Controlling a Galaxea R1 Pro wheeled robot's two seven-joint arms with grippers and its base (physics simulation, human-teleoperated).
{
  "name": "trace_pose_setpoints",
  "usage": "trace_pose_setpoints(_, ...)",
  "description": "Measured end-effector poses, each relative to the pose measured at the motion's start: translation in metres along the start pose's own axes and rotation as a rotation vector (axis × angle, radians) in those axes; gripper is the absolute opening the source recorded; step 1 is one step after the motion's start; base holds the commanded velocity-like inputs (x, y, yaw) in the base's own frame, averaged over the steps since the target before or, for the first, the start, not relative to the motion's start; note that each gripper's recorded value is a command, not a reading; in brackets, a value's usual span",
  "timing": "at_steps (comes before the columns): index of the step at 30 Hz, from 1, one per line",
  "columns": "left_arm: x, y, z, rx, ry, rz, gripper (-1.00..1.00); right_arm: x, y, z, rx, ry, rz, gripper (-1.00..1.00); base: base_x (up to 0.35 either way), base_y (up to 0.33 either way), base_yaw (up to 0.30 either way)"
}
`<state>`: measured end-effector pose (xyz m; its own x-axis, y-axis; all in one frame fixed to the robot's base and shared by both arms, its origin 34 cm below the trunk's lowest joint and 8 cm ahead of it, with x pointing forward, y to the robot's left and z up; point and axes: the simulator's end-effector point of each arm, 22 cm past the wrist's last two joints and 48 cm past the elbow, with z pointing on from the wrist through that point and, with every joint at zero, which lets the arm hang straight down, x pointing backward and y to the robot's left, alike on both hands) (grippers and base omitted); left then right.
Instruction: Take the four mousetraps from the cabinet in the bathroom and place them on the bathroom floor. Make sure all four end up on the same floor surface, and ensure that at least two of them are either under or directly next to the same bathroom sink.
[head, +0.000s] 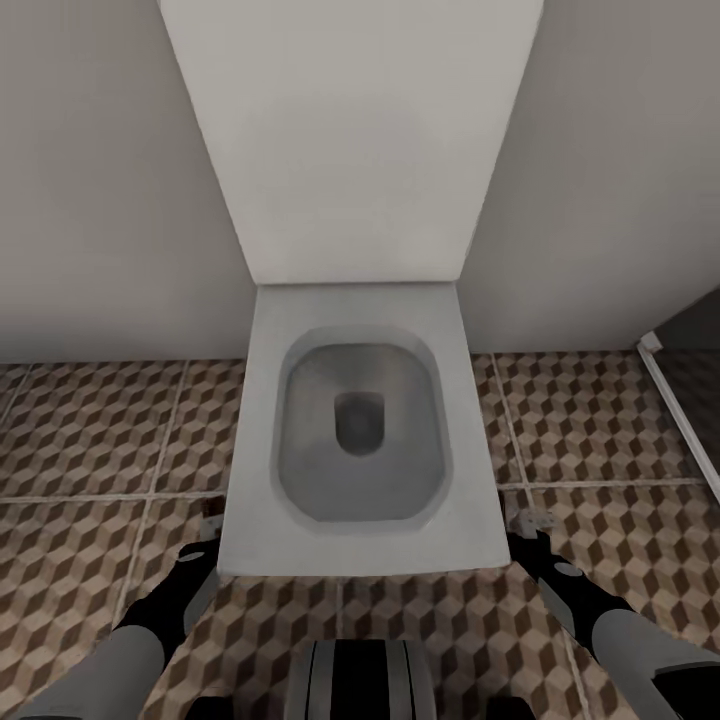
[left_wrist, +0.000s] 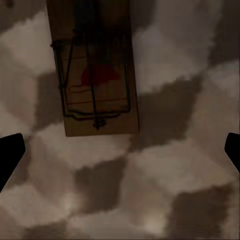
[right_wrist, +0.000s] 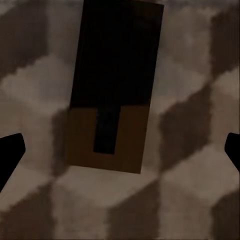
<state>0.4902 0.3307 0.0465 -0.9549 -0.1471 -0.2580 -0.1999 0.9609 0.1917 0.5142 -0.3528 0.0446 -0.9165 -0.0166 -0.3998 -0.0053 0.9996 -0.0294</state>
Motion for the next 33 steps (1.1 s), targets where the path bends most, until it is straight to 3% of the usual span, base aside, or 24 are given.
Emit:
trace_pose_setpoints(19, 0.001, -0.001, -0.001, 0.001, -0.001, 0.0, 1.0, -0.005, 0.002, 0.0, -0.008, -0.014, -0.001, 1.0, -0.331, -0.119, 0.0)
trace_pose_setpoints(28, -0.005, -0.002, -0.006, 0.011, -0.017, -0.005, 1.0, -0.034, 0.014, -0.002, -0.033, -0.103, -0.01, 1.0, -0.279, -0.045, 0.0)
trace_pose_setpoints(33, -0.011, -0.006, -0.023, 0.036, -0.004, 0.001, 1.0, -0.061, 0.033, -0.012, -0.073, -0.186, -0.015, 1.0, -0.084, -0.01, 0.0)
